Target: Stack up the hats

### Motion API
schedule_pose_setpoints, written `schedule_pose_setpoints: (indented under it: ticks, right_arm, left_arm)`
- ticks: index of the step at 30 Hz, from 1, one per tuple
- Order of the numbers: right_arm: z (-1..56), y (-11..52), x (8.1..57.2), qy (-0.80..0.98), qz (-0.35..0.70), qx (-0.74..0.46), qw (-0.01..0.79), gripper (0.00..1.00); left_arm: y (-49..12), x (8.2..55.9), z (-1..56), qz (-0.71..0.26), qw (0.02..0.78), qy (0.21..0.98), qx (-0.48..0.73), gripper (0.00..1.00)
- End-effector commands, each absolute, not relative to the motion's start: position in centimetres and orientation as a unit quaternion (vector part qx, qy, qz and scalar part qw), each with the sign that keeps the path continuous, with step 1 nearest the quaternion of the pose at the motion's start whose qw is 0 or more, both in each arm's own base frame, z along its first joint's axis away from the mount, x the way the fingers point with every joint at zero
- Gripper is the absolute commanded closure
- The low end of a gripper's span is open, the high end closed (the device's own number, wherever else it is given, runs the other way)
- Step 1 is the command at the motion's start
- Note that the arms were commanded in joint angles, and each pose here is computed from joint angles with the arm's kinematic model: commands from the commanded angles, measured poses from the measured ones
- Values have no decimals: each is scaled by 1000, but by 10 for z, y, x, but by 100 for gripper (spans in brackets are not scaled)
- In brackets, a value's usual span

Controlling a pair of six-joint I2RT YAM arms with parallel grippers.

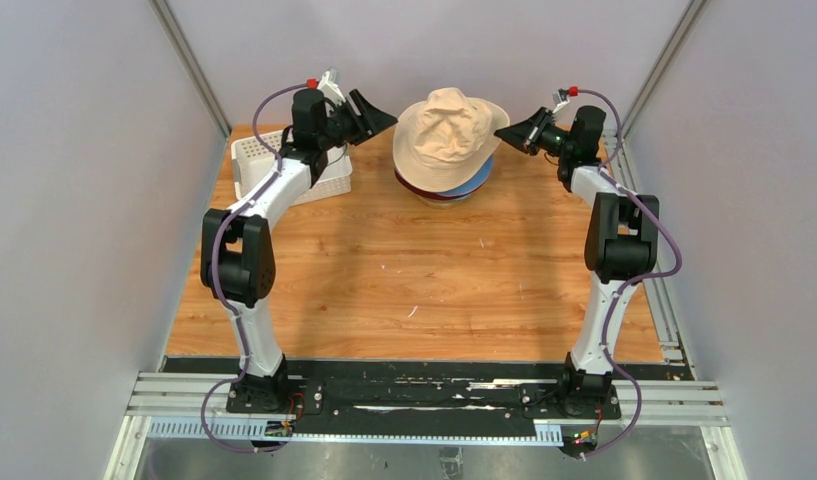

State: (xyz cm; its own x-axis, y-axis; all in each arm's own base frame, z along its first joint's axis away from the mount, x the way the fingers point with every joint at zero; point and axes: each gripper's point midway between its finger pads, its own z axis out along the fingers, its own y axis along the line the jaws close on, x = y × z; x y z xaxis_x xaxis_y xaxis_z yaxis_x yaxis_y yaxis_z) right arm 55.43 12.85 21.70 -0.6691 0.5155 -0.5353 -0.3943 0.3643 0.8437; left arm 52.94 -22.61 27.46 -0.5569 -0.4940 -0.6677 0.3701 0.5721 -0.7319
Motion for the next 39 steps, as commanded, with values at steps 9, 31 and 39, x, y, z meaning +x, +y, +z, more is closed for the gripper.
schedule_pose_setpoints:
  ticks: [9, 31, 39]
  right_arm:
    - [229, 115, 565, 713, 556, 40, 425, 99]
    - [235, 115, 564, 709, 560, 38, 428, 99]
    - [237, 116, 564, 706, 562, 37, 429, 99]
  left_arm:
    - [-237, 551, 261, -494, 469, 732, -17, 42]
    - [-251, 567, 246, -550, 454, 701, -7, 42]
    - [-247, 559, 262, -624, 457, 634, -6, 43]
